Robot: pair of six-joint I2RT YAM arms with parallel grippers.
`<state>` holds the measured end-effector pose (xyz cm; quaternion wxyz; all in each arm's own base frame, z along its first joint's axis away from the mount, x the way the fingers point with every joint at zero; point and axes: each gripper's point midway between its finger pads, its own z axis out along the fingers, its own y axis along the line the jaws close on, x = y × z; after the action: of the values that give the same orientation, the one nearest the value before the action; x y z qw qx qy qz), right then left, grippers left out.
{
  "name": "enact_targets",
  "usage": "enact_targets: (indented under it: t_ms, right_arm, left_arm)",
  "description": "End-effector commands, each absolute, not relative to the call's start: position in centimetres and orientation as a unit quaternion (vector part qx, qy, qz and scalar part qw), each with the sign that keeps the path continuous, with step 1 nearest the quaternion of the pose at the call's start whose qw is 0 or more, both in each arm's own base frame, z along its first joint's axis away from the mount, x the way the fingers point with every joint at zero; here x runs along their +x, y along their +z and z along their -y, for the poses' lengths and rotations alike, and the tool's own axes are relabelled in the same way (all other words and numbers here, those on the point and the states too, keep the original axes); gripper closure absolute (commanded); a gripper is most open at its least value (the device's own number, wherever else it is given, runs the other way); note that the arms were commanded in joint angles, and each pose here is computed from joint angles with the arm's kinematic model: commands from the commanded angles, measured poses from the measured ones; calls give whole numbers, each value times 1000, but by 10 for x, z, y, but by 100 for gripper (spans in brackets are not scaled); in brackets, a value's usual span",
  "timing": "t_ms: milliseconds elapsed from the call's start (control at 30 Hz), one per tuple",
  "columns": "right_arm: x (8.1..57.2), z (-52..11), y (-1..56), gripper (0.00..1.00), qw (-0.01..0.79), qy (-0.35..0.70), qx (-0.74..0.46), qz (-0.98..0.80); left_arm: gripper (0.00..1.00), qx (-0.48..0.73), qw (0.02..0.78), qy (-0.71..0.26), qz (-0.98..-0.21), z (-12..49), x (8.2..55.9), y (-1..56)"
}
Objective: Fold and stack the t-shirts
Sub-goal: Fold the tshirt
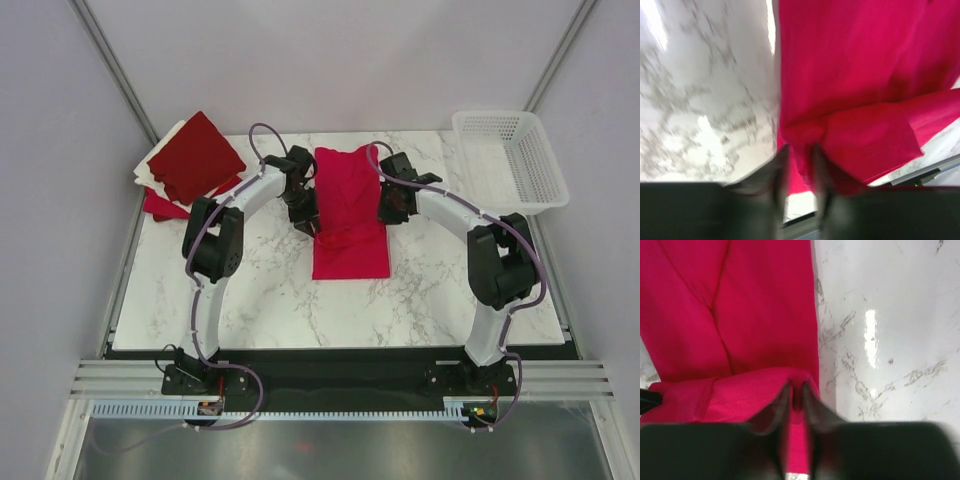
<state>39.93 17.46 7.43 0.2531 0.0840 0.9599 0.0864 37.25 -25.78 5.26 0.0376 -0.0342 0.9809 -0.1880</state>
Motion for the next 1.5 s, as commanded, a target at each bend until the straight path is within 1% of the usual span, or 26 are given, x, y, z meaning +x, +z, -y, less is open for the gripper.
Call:
enact_targets:
  t_ms: [0, 33, 67, 100, 133, 200, 333, 367, 400, 433, 467, 500, 567, 600, 633, 667, 700, 733, 767, 800, 833, 867, 933, 967, 1333, 1467]
  right_arm:
    - [435, -169, 89, 68, 292, 74, 89, -949]
    - [438, -170, 82, 49, 285, 71, 86, -952]
    - [446, -167, 88, 35, 289, 69, 89, -951]
    - [450, -165, 83, 16, 285, 63, 90, -952]
    - [456, -163, 88, 11, 293, 59, 91, -950]
    - [457, -154, 86, 5, 289, 48, 90, -952]
    - [445, -134, 101, 4, 303, 31, 99, -947]
    - [441, -135, 106, 4, 308, 38, 96, -946]
    - [436, -137, 124, 4, 323, 55, 91, -940]
    - [423, -138, 118, 5, 313, 64, 86, -944]
    - [417, -150, 138, 7, 331, 108, 74, -934]
    - [409, -157, 139, 8, 330, 125, 65, -933]
    - [389, -166, 131, 12, 320, 139, 50, -936]
    - [380, -174, 136, 16, 318, 159, 41, -934]
    - [368, -178, 128, 19, 305, 162, 32, -938]
    - [364, -180, 126, 32, 303, 166, 30, -938]
    - [360, -185, 125, 39, 298, 177, 25, -937]
    - [356, -184, 117, 46, 290, 177, 25, -940]
    - [354, -184, 111, 58, 284, 176, 26, -942]
    - [352, -184, 102, 64, 274, 173, 26, -946]
    - [350, -183, 95, 70, 266, 170, 29, -949]
    - [351, -184, 92, 79, 264, 171, 31, -949]
    - [350, -185, 80, 83, 252, 170, 30, -952]
    - [352, -186, 78, 86, 253, 170, 29, -952]
    - [362, -189, 59, 88, 240, 160, 24, -957]
    - [360, -187, 56, 88, 241, 154, 21, -958]
  left_arm:
    - [60, -25, 34, -193, -980, 251, 394, 53]
    - [57, -26, 42, -193, -980, 251, 403, 59]
    - [54, -33, 40, -182, -982, 245, 408, 54]
    - [51, -41, 52, -162, -985, 238, 415, 54]
    - [49, -48, 58, -159, -984, 236, 420, 59]
    - [45, -62, 68, -161, -983, 229, 427, 65]
    - [42, -72, 109, -141, -981, 209, 436, 92]
    - [42, -76, 123, -119, -982, 199, 437, 98]
    - [42, -77, 141, -114, -980, 193, 434, 115]
    - [43, -78, 147, -111, -980, 191, 430, 121]
    - [46, -76, 157, -110, -978, 188, 422, 133]
    - [47, -73, 161, -108, -978, 191, 422, 133]
    - [50, -45, 170, -110, -978, 203, 405, 141]
    - [54, -32, 163, -110, -980, 208, 396, 135]
    - [58, -17, 168, -115, -979, 215, 390, 139]
    - [64, 3, 166, -118, -979, 229, 381, 138]
    - [71, 13, 163, -118, -979, 236, 376, 133]
    - [74, 28, 156, -119, -980, 249, 368, 127]
    - [78, 34, 150, -119, -981, 255, 365, 122]
    - [84, 39, 147, -121, -981, 261, 364, 118]
    - [87, 43, 142, -122, -981, 267, 362, 113]
    - [91, 51, 128, -118, -983, 276, 357, 100]
    - [94, 56, 128, -118, -983, 285, 358, 95]
    - [95, 61, 125, -117, -983, 290, 356, 90]
    - [97, 66, 124, -110, -984, 312, 385, 55]
    - [97, 44, 140, -100, -984, 304, 404, 54]
